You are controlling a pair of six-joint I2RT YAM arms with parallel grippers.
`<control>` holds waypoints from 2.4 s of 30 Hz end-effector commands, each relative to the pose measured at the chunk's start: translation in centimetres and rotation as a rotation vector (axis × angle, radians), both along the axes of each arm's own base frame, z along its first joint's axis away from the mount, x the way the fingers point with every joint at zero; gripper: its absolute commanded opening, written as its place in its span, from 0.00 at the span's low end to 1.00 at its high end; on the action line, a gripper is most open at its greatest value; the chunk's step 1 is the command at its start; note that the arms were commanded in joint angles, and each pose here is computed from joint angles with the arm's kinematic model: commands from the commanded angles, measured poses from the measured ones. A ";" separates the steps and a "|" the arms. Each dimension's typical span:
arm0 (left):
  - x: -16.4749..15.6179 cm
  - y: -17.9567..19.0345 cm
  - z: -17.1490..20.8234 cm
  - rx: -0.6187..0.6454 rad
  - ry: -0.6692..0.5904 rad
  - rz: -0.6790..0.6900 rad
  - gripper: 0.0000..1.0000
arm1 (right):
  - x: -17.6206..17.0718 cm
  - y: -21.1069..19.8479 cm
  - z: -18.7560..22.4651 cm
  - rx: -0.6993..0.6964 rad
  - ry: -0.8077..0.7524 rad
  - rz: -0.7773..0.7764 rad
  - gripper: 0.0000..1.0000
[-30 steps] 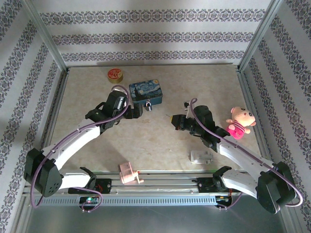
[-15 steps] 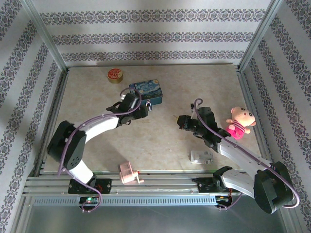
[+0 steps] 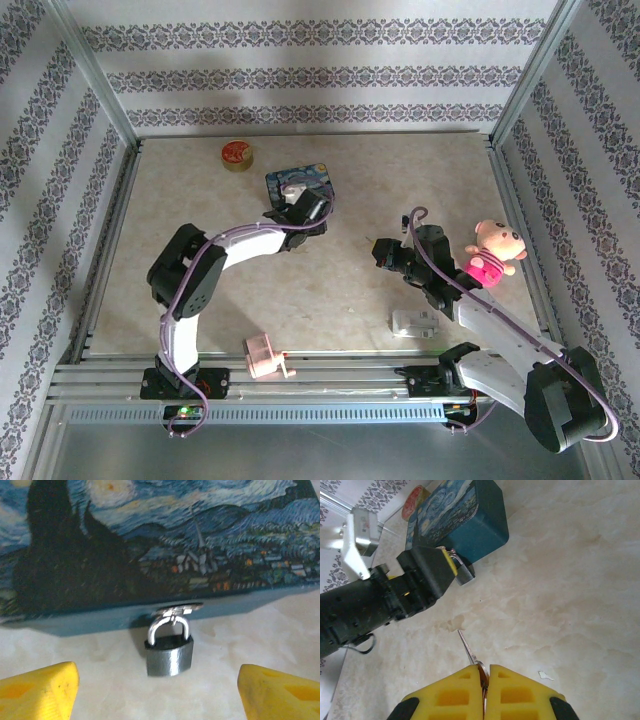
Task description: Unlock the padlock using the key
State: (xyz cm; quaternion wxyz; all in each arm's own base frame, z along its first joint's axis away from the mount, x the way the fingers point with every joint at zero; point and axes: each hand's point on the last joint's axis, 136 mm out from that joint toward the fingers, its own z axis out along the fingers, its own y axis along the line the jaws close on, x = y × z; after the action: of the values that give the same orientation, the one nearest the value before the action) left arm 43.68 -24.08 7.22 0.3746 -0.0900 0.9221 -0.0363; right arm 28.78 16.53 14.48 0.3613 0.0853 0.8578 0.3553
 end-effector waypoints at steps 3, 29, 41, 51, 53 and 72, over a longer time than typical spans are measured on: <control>1.4 0.4 0.2 0.092 -0.056 0.059 0.80 | -0.1 -0.5 0.3 0.015 -0.020 -0.020 0.00; 3.8 -1.6 -3.7 0.089 -0.021 0.078 0.61 | -0.4 -0.9 0.6 0.026 -0.037 -0.023 0.00; 4.1 -1.2 -4.9 0.054 0.039 0.094 0.58 | -0.6 -1.3 0.5 0.027 -0.042 -0.031 0.00; 4.3 -1.1 -5.7 0.053 0.085 0.100 0.59 | -0.7 -1.3 0.3 0.031 -0.040 -0.029 0.00; 4.3 -1.0 -5.9 0.051 0.090 0.105 0.55 | -0.7 -1.3 0.3 0.032 -0.042 -0.029 0.00; 1.9 -1.1 -3.7 -0.015 0.108 0.012 0.00 | -1.2 -1.9 -1.5 0.006 -0.016 -0.046 0.00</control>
State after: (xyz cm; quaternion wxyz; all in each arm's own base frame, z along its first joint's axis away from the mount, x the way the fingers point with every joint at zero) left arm 46.97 -25.06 2.58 0.3419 -0.1195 0.9320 -0.0124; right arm 27.76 15.08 13.56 0.3721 0.0976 0.8522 0.3548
